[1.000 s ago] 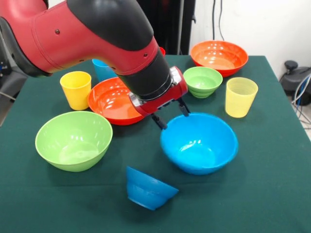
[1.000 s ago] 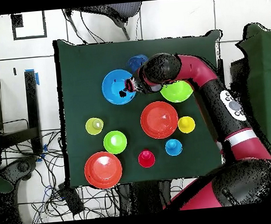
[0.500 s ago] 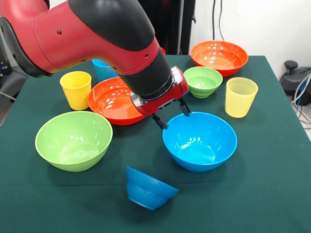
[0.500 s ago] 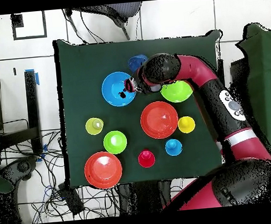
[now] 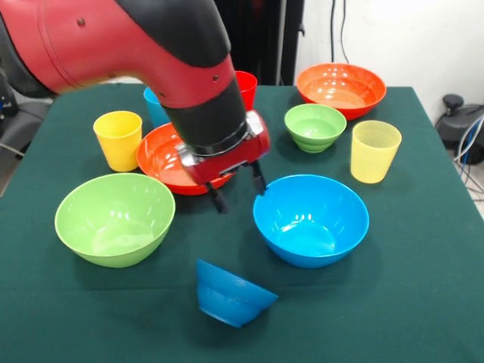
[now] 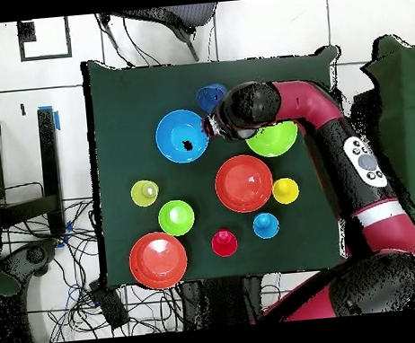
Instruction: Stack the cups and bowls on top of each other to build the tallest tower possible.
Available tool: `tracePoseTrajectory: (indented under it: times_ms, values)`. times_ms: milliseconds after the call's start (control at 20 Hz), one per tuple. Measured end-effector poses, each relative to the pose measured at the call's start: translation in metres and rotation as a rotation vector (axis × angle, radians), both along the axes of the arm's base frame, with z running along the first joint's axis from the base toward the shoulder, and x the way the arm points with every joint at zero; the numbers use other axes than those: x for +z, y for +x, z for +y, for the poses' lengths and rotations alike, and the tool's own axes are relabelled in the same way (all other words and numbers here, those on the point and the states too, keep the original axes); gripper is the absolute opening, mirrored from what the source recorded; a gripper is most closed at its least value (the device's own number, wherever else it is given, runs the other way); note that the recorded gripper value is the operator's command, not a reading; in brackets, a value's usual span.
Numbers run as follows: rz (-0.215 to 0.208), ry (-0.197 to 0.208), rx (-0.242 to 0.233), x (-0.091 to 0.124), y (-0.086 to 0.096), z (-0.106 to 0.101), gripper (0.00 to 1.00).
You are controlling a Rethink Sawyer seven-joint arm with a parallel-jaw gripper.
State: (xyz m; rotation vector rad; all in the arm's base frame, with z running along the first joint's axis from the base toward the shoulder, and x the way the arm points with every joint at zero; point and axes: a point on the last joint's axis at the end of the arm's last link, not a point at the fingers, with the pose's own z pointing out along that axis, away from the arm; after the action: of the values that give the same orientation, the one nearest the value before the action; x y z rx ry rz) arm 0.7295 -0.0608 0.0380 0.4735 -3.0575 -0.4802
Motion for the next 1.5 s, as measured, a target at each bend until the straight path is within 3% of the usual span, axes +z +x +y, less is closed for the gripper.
tracePoseTrajectory:
  times_ms: [100, 200, 400, 550, 900, 1100, 1500]
  values:
    - [-0.036, -0.023, -0.002, 0.004, 0.005, -0.006, 1.00]
    - [-0.103, -0.063, -0.007, 0.012, 0.015, -0.015, 1.00]
    - [-0.200, -0.099, -0.037, 0.032, 0.037, -0.031, 1.00]
    - [-0.232, -0.107, -0.046, 0.038, 0.044, -0.034, 1.00]
    - [-0.359, -0.135, -0.060, 0.049, 0.062, -0.036, 1.00]
    - [-0.388, -0.167, -0.044, 0.043, 0.068, -0.031, 1.00]
    - [-0.351, -0.183, -0.005, 0.019, 0.060, -0.005, 1.00]
